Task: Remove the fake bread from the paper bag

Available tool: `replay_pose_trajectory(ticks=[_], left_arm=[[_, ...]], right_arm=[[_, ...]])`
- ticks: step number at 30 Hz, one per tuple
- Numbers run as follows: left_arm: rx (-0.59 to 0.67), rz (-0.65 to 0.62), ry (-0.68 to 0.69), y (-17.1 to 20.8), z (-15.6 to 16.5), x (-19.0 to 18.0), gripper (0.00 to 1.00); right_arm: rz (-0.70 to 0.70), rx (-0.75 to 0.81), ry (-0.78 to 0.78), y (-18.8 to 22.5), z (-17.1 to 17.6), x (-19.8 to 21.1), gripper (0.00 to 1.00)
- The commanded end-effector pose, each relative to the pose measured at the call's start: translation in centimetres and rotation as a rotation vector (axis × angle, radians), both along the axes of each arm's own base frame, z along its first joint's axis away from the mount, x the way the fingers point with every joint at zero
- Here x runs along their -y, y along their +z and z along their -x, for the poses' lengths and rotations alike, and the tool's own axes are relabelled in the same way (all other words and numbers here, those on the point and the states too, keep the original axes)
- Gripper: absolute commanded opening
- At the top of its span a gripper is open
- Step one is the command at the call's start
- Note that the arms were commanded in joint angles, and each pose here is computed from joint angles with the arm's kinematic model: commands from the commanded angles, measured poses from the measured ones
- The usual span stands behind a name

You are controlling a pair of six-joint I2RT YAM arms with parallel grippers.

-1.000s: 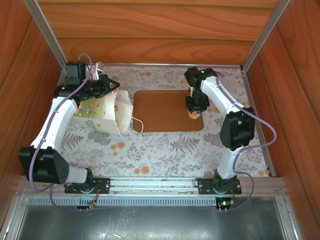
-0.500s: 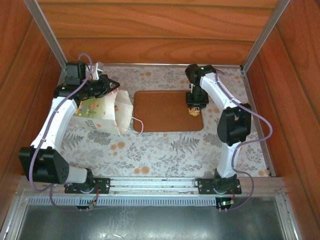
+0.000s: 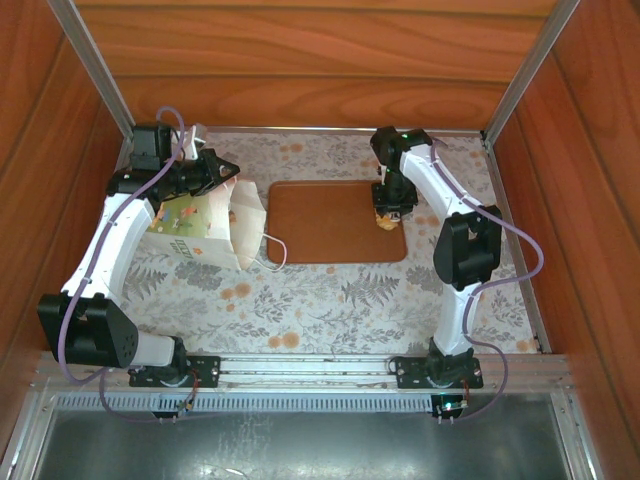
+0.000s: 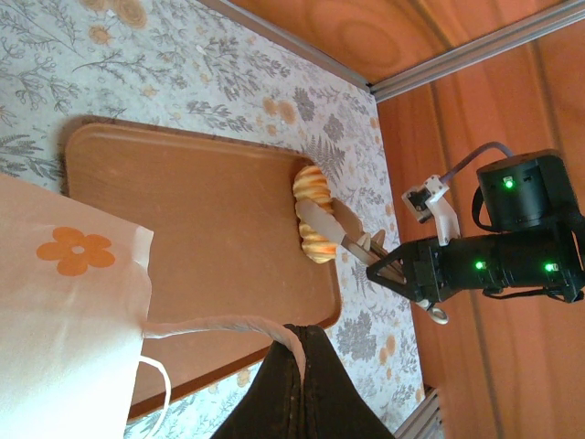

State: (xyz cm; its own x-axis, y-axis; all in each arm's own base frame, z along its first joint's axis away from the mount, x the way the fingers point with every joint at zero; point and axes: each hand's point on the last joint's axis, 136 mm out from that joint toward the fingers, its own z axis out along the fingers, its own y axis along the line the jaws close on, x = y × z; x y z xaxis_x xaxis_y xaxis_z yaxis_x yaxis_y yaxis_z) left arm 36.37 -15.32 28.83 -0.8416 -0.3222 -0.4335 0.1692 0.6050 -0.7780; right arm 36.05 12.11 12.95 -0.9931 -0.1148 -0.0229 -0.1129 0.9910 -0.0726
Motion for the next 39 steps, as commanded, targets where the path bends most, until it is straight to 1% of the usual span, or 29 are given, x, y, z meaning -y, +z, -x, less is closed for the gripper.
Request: replay_pose_trajectory(ticks=[1, 6, 15, 25, 34, 37, 39], left_arm=[[0.036, 0.011, -0.022, 0.8, 0.1, 0.4, 0.0], [0.036, 0.009, -0.019, 0.7, 0.1, 0.4, 0.0], [0.034, 0.012, -0.019, 0.7, 0.1, 0.4, 0.0], [0.034, 0.013, -0.015, 0.8, 0.1, 0.3, 0.0], [0.039, 0.013, -0.015, 1.0, 0.1, 0.3, 0.0], [0.041, 0.013, -0.015, 1.0, 0.1, 0.3, 0.0], [0.041, 0.014, -0.015, 1.1, 0.1, 0.4, 0.0]], right_arm=[[0.004, 0.0, 0.028, 0.4, -0.2, 0.3, 0.42], [0.046, -0.044, 0.041, -0.4, 0.4, 1.0, 0.43], [0.081, -0.023, 0.024, -0.4, -0.1, 1.6, 0.44], [0.076, -0.029, 0.026, -0.4, 0.2, 1.5, 0.44], [0.041, -0.008, 0.033, 0.5, 0.2, 1.1, 0.49], [0.029, 0.015, 0.048, 0.8, 0.0, 0.9, 0.49], [0.037, 0.015, 0.06, 0.6, 0.0, 1.0, 0.47]])
